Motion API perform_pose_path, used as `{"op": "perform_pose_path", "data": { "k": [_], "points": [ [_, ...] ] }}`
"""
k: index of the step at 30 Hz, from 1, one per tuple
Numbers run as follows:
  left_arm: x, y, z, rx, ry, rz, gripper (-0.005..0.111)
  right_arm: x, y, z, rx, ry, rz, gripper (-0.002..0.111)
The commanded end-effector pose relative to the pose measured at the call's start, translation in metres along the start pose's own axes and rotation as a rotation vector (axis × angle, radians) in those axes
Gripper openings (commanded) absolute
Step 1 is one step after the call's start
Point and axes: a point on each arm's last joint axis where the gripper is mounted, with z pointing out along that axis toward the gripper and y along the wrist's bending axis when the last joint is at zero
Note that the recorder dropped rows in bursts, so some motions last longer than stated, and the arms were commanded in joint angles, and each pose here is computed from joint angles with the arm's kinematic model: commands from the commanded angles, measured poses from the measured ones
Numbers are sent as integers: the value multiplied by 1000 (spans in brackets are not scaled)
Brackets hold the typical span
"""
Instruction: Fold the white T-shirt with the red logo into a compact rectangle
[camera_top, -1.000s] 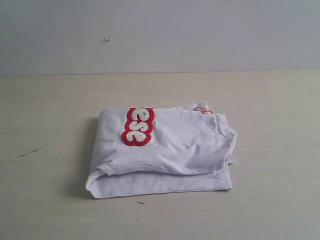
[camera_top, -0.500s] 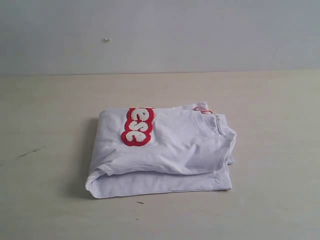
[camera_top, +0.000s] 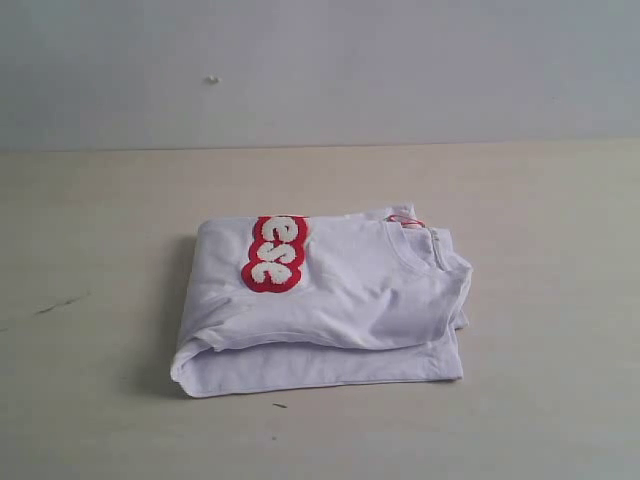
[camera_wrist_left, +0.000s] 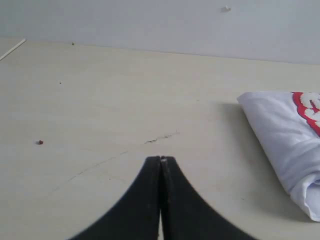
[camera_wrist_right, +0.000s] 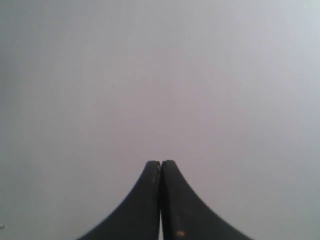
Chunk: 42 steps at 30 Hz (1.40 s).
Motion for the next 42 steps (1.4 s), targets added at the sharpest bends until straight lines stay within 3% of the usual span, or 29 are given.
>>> {"op": "perform_pose_path", "data": {
  "k": [1, 8, 18, 42],
  "points": [
    [0, 0, 0, 0, -11, -17, 0, 23, 0, -1, 4, 52, 12, 0],
    [0, 0, 0, 0, -11, -17, 0, 82, 0, -9, 3, 226, 14, 0],
    [0, 0, 0, 0, -11, -17, 0, 110, -2, -21, 19, 568, -40, 0],
    [0, 0, 0, 0, -11, -17, 0, 110, -2, -21, 22, 568, -24, 0]
  ]
}}
